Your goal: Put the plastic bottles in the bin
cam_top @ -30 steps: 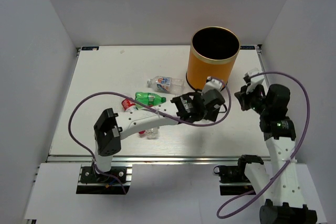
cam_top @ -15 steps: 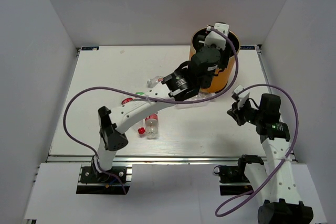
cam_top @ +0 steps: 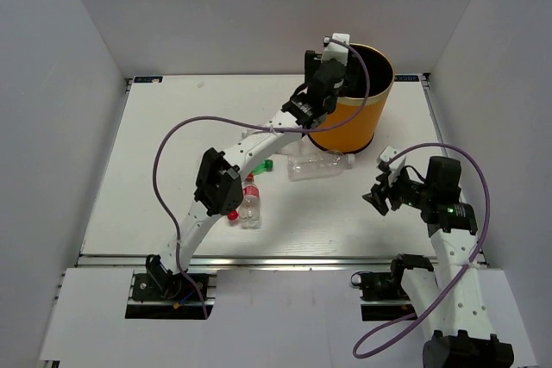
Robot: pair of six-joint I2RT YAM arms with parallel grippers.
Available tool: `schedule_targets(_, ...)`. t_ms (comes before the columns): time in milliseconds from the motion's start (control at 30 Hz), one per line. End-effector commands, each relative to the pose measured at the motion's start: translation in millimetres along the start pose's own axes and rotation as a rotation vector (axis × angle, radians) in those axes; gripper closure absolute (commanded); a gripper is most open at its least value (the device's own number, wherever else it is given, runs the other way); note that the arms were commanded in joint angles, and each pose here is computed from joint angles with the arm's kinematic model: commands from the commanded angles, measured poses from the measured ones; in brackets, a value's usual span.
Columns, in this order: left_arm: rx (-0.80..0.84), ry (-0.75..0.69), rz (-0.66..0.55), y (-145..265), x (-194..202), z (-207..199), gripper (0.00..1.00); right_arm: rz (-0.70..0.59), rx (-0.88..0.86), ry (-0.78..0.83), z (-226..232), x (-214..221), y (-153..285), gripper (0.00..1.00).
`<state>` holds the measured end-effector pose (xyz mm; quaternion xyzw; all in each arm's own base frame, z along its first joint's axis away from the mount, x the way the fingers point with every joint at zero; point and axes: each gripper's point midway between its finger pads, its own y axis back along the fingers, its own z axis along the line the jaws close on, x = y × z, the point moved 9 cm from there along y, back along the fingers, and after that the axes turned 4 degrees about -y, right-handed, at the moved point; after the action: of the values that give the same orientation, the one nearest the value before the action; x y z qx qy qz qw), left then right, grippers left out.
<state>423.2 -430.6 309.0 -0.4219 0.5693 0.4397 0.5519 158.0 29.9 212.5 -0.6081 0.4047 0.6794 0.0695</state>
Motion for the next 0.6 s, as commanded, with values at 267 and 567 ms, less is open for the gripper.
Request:
schedule_targets(267,0.133,0.075,-0.051,82.8,-109.7,34.3,0.0,-0.162,-0.299,0.567,13.1,20.4,-22.8,0.11)
schedule_targets(567,-0.089,-0.035,0.324,247.8,-23.2,173.3,0.0,-0.182,-0.323,0.769,-20.0,-17.6,-74.4,0.09)
